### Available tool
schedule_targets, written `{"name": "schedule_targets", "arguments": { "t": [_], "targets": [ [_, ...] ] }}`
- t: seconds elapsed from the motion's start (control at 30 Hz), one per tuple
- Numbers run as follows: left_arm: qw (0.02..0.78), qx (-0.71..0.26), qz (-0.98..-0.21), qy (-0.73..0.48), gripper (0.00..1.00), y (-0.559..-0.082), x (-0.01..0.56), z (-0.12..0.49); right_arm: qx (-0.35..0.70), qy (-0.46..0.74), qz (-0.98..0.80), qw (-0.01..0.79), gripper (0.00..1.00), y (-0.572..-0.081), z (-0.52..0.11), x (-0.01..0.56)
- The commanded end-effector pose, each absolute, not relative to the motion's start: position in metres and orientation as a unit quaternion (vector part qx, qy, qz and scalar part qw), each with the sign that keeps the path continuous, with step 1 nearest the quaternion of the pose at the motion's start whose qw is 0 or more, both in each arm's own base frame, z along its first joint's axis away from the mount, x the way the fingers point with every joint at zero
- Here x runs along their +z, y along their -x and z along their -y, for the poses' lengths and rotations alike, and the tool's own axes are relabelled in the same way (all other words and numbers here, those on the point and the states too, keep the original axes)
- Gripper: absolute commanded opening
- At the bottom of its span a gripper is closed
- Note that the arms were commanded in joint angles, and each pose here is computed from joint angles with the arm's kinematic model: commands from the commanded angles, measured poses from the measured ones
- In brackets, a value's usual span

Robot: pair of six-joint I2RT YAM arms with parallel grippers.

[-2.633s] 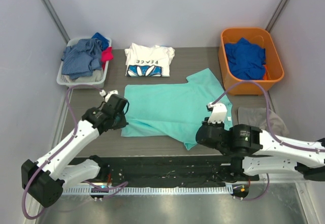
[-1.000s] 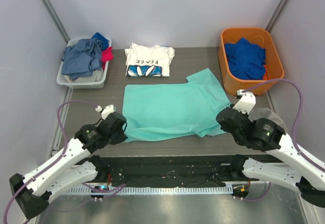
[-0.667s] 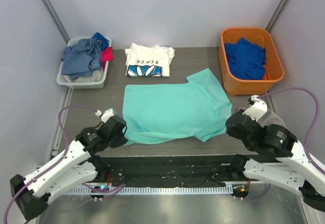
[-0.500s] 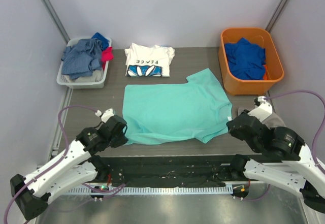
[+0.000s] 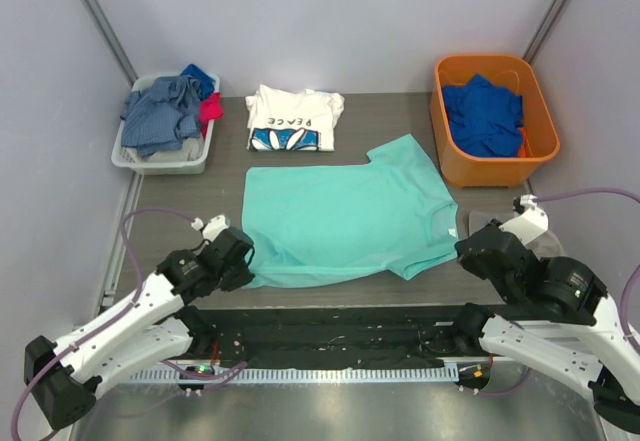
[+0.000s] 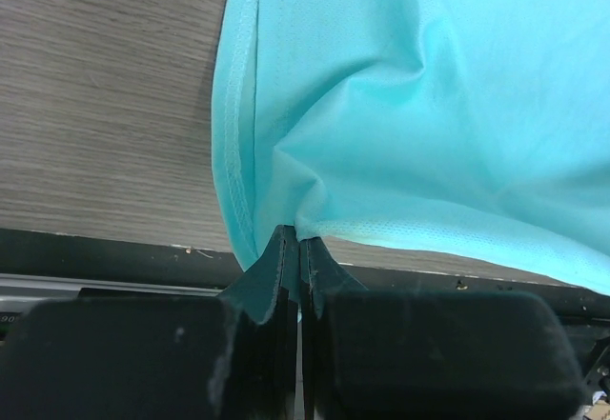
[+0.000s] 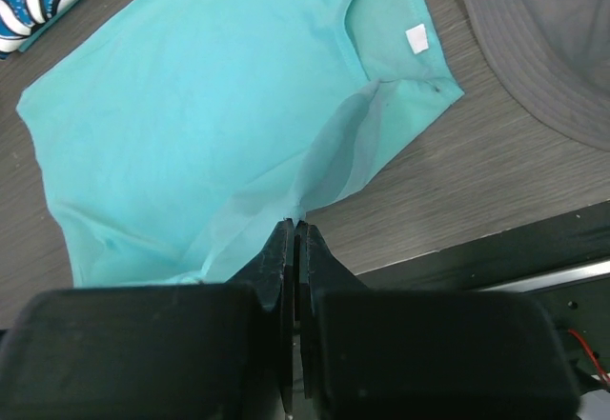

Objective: Fold and stack the t-shirts
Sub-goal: Flatten the tshirt out

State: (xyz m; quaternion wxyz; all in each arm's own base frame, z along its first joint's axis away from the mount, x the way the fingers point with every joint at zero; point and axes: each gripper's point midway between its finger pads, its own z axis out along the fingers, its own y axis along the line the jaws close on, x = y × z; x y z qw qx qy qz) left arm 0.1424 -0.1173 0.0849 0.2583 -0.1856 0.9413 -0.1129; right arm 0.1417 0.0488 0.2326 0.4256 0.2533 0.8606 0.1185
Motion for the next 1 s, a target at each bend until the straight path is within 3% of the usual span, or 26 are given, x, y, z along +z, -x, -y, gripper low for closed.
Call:
{"name": "schedule_targets", "arguments": {
  "t": [0.0,0.37,0.73,0.97],
  "targets": [
    [0.285,-0.115,-0.931,0.197,0.00,-0.158,0.094,0.122,0.046,-0.253,-0.857,0.447,0.01,-0.146,-0.027,0.224],
    [0.329,-0.090,-0.917,0.207,0.00,-0.176,0.108,0.113,0.035,-0.229,-0.854,0.466,0.01,-0.172,-0.048,0.219],
    [0.368,-0.065,-0.910,0.178,0.00,-0.200,0.142,0.116,0.025,-0.194,-0.825,0.530,0.01,-0.213,-0.073,0.277],
    [0.461,-0.045,-0.875,0.143,0.00,-0.234,0.227,0.111,0.007,-0.153,-0.778,0.610,0.01,-0.241,-0.078,0.353]
  ]
}}
